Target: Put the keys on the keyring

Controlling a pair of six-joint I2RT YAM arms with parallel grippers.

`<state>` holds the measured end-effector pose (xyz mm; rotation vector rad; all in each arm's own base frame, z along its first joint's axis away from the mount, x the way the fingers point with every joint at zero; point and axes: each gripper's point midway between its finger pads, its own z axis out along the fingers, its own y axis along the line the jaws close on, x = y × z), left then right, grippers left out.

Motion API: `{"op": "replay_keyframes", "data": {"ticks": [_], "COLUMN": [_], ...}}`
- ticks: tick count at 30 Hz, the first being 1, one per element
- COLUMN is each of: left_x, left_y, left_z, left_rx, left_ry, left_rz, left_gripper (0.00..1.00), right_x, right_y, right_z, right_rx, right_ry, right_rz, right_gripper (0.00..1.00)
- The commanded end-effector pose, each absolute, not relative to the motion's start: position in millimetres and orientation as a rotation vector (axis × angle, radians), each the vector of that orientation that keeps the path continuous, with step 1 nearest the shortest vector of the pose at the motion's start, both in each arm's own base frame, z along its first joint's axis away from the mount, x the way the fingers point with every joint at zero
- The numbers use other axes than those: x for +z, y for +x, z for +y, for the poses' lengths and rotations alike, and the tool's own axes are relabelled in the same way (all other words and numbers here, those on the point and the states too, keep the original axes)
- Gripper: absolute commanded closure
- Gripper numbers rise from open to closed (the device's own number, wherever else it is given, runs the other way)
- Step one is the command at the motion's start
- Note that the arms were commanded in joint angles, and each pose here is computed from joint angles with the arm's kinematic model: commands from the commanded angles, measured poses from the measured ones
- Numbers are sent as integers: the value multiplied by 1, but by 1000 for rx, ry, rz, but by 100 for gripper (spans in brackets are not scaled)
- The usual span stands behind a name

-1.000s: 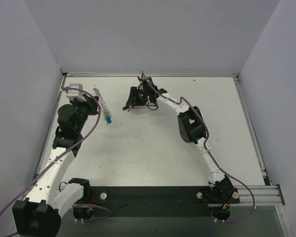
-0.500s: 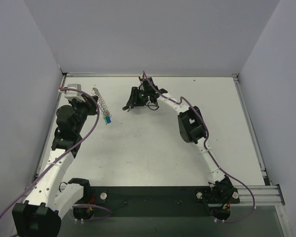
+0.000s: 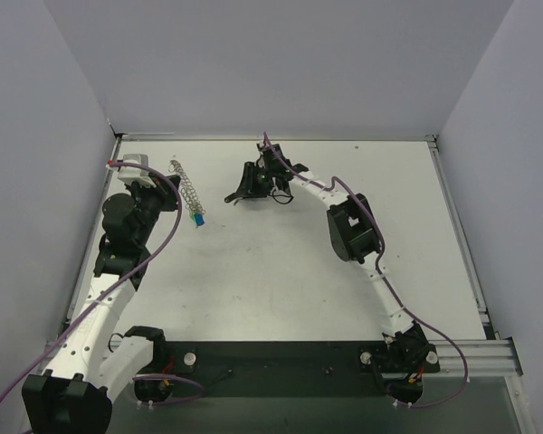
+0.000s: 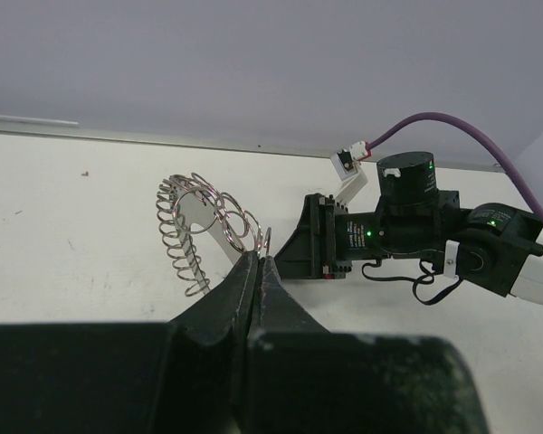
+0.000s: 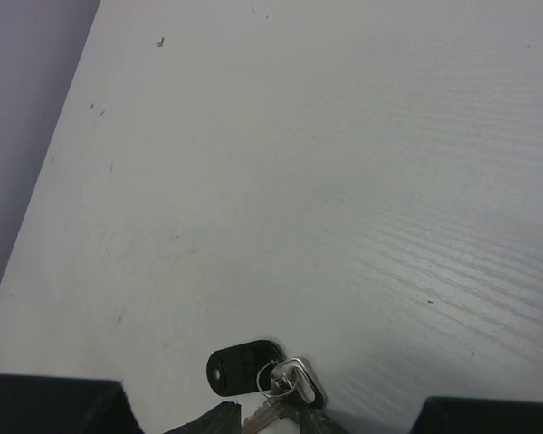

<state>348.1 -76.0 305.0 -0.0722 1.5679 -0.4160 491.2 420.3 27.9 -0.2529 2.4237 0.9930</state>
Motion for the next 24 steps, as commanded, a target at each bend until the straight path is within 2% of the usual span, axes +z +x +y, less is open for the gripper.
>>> {"op": "replay_keyframes", "data": {"ticks": [1,13,18,24], "left_x": [344,345,344,344], "left_y": [342,345,346,346], "left_z": [-76,-76,-77,-78], "left_rx": [-442,-440,-444,-453], "left_ry": [-65,-61,-58,-58], "left_rz": [1451,1451,1450,1449], "left_gripper": [100,100,100,100], "right_x": [49,55,57,61], "right_y": [505,521,517,512], "right_z": [404,415,426,444], "right_rx": [888,1014,1019,1024], "right_ry": [-225,-141,-184,-218], "right_rz": [2377,2322,2298,2272], "right_gripper": [66,53,44,46]}}
